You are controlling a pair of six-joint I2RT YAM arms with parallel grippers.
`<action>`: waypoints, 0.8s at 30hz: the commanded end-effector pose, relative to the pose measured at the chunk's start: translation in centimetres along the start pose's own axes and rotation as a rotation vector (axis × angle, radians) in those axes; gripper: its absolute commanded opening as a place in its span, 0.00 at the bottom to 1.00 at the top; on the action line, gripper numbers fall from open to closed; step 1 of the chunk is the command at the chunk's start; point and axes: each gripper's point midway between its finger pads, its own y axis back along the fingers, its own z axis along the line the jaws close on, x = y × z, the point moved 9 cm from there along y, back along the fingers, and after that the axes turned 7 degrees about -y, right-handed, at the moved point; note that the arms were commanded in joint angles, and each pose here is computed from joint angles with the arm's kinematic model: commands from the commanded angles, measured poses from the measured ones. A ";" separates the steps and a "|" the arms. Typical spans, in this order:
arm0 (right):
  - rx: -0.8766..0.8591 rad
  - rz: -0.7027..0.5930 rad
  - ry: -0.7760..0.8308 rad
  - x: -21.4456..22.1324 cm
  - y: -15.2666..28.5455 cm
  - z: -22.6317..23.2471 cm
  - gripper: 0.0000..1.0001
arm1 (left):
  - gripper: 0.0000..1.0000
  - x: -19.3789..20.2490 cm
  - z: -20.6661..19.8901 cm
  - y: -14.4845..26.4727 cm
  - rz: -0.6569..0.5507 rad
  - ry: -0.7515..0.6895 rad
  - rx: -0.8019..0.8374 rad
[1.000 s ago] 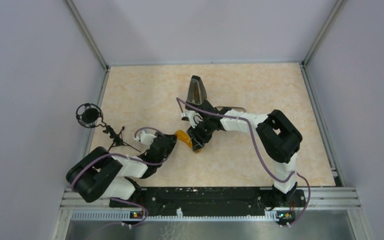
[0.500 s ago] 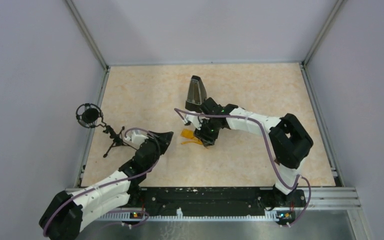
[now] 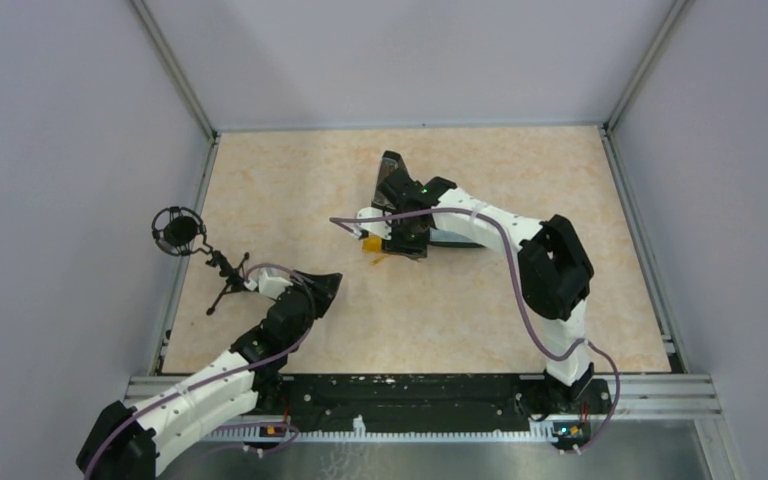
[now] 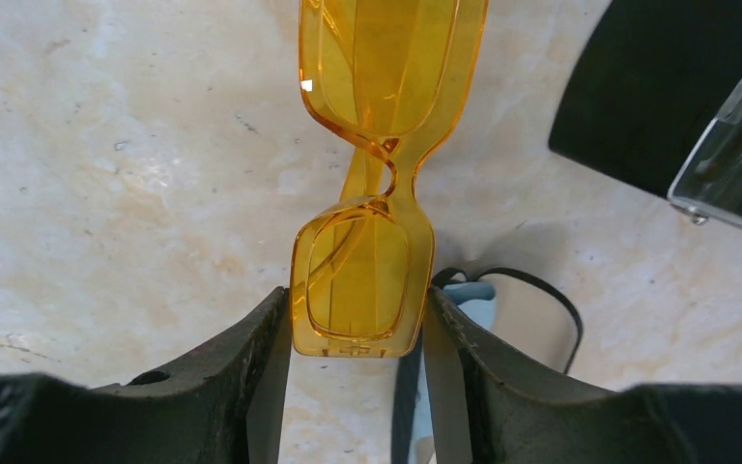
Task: Organize the sunglasses
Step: Pick up the sunglasses from the center of the board, then place the sunglasses in the sunglasses case.
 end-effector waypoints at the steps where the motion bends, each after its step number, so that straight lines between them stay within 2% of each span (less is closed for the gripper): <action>1: 0.049 0.067 0.056 -0.3 1.6 -2.2 0.18 | 0.51 0.1 0.6 0.0 -0.001 -0.013 -0.014; 11: 0.057 0.125 0.016 1.5 3.7 -7.2 0.16 | 0.51 0.5 1.0 0.0 0.017 -0.004 -0.015; 24: -0.052 0.155 -0.027 6.2 3.9 -8.9 0.15 | 0.51 0.9 1.0 -0.3 0.042 -0.006 -0.011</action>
